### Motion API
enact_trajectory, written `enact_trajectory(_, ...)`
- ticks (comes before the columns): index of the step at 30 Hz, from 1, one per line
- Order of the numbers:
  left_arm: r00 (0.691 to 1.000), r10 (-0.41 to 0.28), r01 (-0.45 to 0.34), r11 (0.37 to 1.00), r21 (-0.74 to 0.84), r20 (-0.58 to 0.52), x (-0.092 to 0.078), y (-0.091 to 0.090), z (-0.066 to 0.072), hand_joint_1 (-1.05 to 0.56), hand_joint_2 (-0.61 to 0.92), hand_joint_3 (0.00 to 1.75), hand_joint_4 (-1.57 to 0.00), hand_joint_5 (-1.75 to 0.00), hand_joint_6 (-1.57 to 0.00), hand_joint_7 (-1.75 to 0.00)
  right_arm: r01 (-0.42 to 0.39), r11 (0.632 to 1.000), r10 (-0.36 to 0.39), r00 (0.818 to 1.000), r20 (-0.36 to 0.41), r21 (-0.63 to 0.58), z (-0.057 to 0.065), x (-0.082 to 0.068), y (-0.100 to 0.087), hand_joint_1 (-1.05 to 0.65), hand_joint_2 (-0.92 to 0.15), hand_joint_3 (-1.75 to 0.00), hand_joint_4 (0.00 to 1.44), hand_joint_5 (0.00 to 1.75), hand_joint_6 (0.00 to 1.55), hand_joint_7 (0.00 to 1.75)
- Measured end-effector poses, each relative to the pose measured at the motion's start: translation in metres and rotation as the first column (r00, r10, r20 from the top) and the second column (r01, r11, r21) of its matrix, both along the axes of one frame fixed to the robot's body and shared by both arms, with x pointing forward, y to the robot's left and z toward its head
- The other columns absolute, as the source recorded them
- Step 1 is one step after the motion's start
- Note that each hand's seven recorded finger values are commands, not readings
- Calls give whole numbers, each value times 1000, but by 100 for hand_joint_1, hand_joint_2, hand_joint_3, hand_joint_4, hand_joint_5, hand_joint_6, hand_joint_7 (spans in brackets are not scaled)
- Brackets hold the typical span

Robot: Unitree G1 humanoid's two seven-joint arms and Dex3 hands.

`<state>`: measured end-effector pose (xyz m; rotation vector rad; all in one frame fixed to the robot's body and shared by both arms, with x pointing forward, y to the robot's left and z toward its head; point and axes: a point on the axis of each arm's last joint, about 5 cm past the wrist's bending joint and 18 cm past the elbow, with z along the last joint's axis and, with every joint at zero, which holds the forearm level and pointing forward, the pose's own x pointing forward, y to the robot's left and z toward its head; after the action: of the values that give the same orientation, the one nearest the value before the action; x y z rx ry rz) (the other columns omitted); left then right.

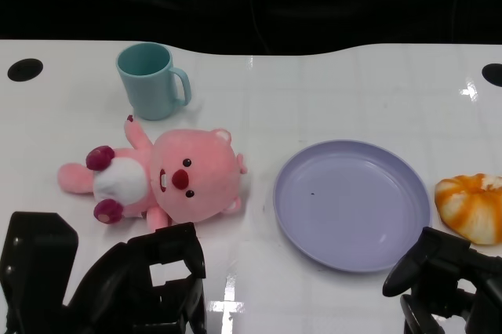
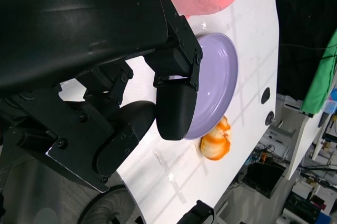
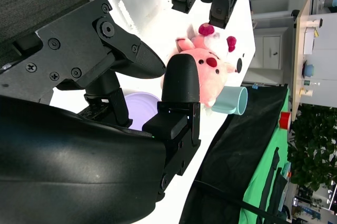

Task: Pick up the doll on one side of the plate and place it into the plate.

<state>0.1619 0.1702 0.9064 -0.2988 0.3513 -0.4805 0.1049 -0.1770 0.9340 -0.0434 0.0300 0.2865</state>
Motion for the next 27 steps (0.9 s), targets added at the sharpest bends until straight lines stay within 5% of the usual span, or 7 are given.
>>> enact_trajectory(27,1000,4,-4,1000,3,7,0,1,0,-19,39,141,-90,-175,-76,-169,2,1000,-2,1000,-13,-1,0,0,0,-22,-55,-117,67,175,51,149)
